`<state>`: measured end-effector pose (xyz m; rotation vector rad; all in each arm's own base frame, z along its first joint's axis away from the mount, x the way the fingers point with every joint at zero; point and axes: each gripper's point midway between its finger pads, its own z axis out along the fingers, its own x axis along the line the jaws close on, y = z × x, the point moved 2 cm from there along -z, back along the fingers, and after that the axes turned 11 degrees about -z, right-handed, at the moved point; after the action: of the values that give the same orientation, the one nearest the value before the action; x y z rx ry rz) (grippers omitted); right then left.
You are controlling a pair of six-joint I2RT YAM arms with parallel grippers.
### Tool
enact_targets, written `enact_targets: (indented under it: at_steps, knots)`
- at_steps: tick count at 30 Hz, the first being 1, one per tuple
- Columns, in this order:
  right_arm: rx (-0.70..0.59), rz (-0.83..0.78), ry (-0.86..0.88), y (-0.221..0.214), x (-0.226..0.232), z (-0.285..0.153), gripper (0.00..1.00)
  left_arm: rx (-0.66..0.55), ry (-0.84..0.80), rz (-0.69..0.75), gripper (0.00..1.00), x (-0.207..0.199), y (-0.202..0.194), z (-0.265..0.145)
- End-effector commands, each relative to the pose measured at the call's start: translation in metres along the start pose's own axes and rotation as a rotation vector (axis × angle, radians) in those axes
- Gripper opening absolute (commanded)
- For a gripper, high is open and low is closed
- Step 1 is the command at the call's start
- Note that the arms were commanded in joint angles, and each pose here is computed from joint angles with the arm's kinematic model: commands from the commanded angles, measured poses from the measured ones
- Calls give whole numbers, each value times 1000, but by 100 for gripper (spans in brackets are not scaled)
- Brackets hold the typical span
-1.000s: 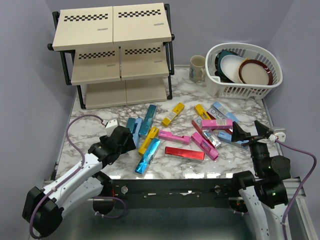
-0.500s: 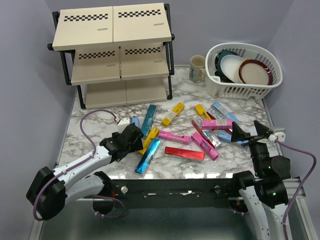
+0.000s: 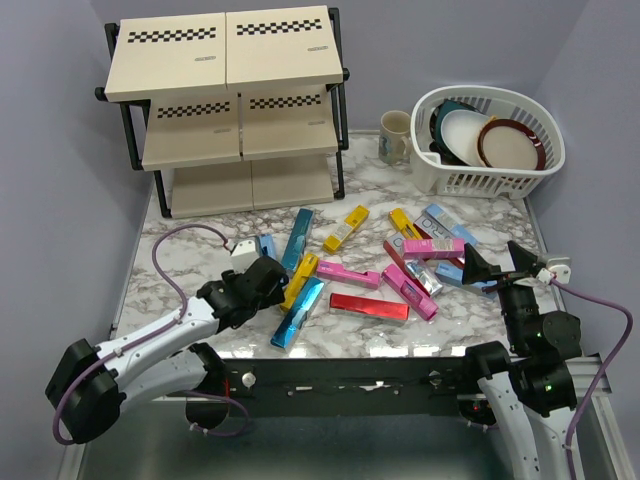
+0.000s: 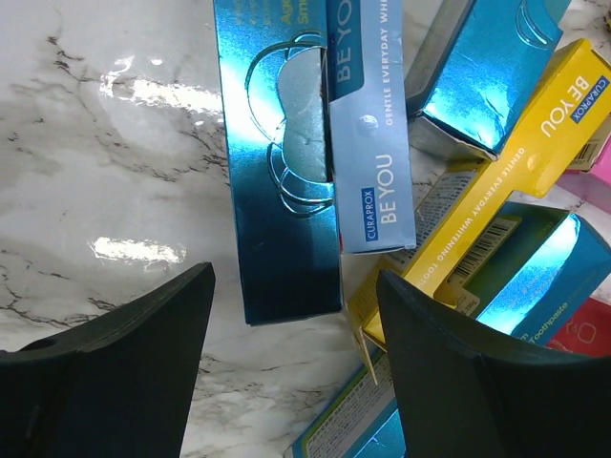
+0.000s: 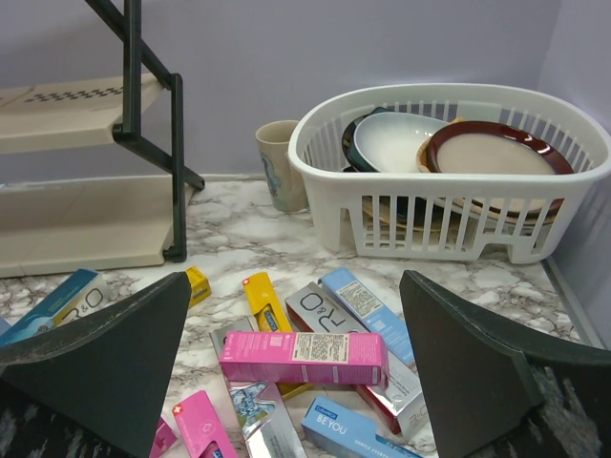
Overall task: Place and organize the toothpastes onto the shelf
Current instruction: Pick up the toothpaste from the center of the board.
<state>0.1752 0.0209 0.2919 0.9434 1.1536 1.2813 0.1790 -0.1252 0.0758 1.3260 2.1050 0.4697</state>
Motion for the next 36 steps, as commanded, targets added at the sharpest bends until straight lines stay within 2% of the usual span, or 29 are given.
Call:
enact_targets:
  at_steps: [1, 10, 11, 19, 26, 30, 36]
  knots:
    - [-288, 50, -56, 54, -16, -53, 100, -30, 72, -13, 76, 20, -3, 3]
    - [-285, 50, -56, 53, -16, -52, 100, -10, 50, -5, 70, 13, -13, 16]
    - [-286, 50, -59, 53, -17, -53, 100, -11, 44, -7, 66, 12, -12, 16]
    - [-287, 50, -56, 53, -16, -53, 100, -60, 16, -24, 56, 6, -1, 12]
    - [-285, 50, -56, 53, -16, -53, 100, -109, -16, -37, 39, -1, 12, 6]
    - [-284, 51, -53, 52, -16, -52, 100, -148, -51, -44, 35, -7, 24, -2]
    - [-281, 48, -52, 51, -16, -52, 100, -217, -120, -77, 35, -17, 51, -10]
